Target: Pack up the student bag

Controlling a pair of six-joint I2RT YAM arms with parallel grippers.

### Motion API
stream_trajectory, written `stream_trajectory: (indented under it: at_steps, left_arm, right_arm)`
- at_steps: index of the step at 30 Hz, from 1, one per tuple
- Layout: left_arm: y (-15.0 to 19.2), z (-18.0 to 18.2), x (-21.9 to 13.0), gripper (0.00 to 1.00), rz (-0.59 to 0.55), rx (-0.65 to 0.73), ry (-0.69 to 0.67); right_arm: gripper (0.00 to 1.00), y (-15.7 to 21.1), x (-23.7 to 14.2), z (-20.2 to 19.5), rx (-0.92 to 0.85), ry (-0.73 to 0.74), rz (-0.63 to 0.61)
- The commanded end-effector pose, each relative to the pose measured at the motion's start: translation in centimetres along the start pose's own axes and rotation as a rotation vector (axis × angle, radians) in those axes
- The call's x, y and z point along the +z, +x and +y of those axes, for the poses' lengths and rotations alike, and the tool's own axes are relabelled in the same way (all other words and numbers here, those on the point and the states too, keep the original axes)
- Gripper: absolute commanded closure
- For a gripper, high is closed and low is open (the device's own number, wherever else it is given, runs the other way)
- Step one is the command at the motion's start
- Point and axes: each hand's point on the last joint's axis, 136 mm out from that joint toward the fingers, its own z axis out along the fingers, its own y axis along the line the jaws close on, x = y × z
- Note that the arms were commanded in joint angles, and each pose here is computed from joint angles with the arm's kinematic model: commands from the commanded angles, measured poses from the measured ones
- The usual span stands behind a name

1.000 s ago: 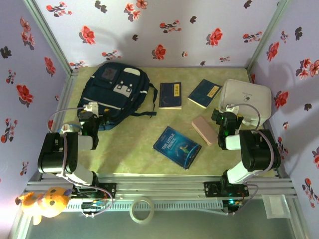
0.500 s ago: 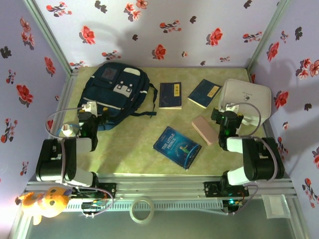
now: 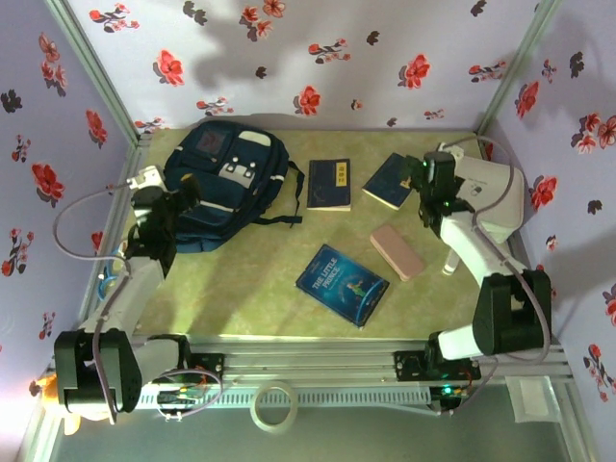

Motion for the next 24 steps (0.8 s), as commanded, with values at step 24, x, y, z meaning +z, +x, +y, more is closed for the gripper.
stream_trajectory:
  at_steps: [24]
  left_arm:
    - [13.1, 0.9, 8.6, 0.00, 0.694, -0.035, -0.172]
  right_arm:
    - [0.01, 18.3, -0.1, 22.1, 0.184, -0.552, 0.600]
